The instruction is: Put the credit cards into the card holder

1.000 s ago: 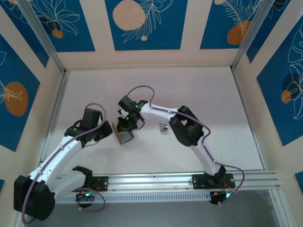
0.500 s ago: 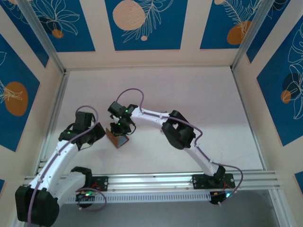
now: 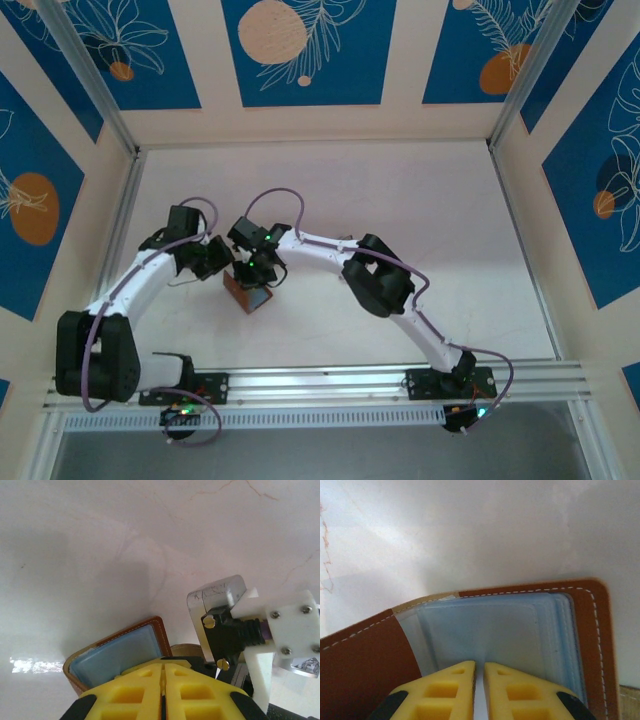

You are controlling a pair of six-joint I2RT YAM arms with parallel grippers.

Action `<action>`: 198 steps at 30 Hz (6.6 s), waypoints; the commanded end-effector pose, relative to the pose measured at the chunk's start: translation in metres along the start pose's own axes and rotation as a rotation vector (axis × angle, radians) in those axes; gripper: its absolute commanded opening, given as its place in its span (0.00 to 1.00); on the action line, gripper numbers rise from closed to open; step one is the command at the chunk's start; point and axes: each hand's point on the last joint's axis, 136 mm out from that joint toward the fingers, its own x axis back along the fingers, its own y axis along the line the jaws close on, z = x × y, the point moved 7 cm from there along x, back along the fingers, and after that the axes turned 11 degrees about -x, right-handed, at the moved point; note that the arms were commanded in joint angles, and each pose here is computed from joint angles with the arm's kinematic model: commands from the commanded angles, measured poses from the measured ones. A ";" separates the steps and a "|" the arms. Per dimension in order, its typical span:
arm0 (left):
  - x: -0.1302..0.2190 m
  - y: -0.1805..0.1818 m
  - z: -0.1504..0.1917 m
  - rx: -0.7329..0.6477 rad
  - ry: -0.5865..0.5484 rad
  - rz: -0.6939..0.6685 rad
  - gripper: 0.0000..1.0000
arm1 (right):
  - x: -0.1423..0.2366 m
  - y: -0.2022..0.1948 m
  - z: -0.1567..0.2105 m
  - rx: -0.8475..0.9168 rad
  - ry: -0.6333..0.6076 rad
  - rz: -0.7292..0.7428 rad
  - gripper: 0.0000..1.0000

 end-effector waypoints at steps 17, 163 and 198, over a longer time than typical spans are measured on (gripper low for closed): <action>0.001 0.018 0.038 -0.019 0.127 -0.021 0.07 | -0.018 -0.036 0.008 -0.070 0.063 0.069 0.15; -0.123 -0.065 0.099 -0.410 0.182 -0.199 0.00 | 0.182 -0.207 -0.035 -0.264 -0.319 0.395 0.26; -0.125 -0.061 0.102 -0.401 0.188 -0.195 0.00 | 0.174 -0.188 -0.021 -0.193 -0.316 0.515 0.24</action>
